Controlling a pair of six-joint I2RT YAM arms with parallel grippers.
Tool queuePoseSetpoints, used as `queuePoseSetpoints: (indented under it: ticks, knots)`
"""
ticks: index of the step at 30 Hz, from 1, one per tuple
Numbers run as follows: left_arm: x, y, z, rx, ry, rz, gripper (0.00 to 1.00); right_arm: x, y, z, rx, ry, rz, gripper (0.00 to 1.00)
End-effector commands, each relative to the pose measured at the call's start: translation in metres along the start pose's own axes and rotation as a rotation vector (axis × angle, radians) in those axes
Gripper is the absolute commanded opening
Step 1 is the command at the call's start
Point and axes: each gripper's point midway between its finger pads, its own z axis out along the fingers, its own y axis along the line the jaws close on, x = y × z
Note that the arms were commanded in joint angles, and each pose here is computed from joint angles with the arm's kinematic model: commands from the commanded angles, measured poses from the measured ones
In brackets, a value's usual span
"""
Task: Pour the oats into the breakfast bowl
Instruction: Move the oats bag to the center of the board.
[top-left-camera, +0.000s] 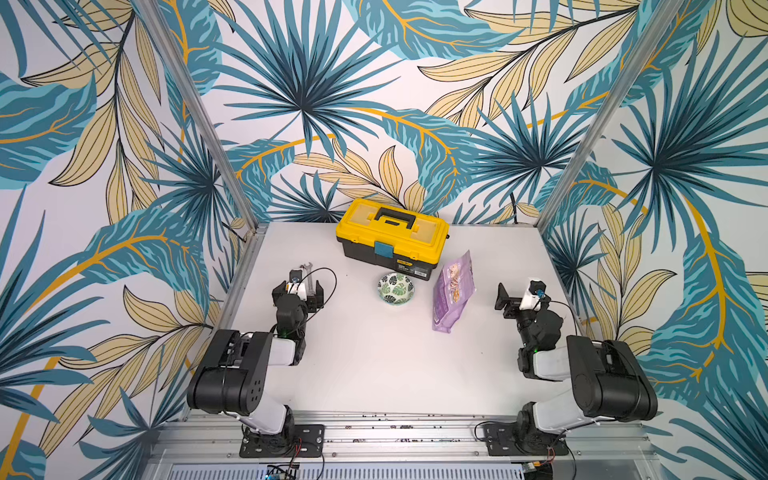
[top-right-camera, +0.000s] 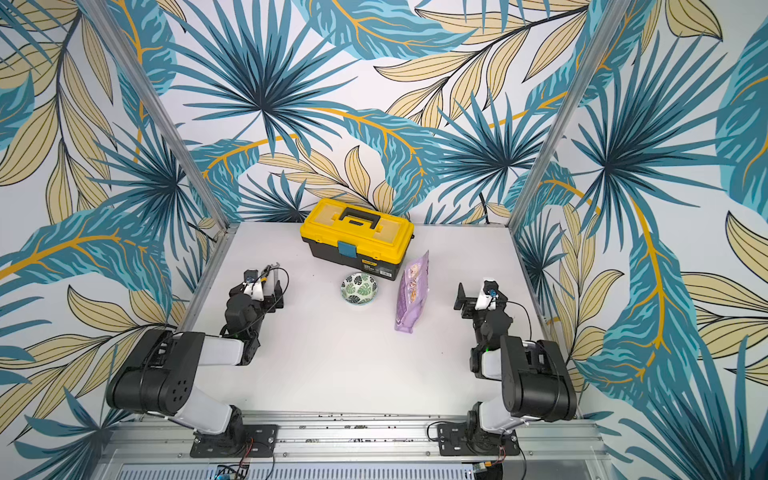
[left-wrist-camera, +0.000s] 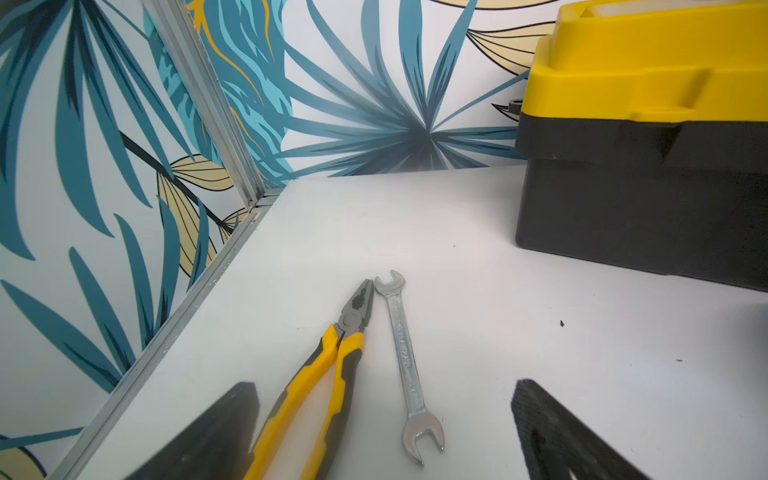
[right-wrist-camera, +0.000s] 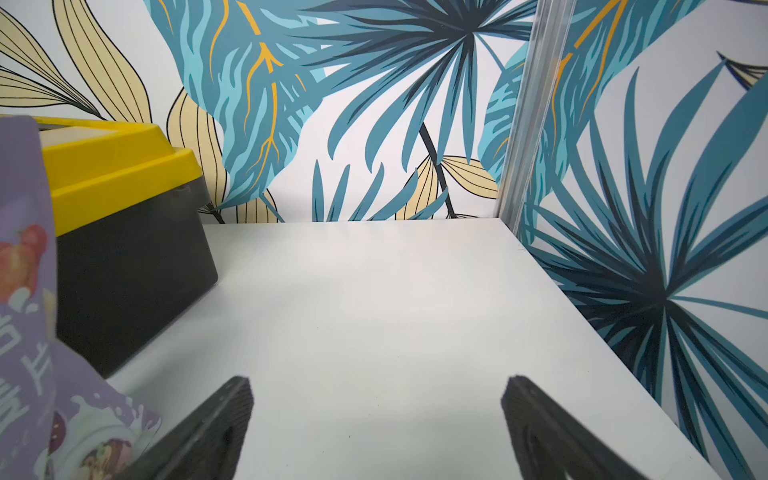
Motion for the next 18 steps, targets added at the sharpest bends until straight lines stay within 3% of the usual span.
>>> queuePoseSetpoints:
  ticks: [1,18]
  knots:
    - [0.001,0.002,-0.001,-0.007,-0.006,-0.011,1.00,-0.001,0.000,0.000,-0.002,-0.004,0.004,0.99]
    - [0.000,0.009,-0.005,-0.040,-0.016,-0.025,1.00,-0.013,-0.007,-0.002,0.036,-0.030,0.020,0.99]
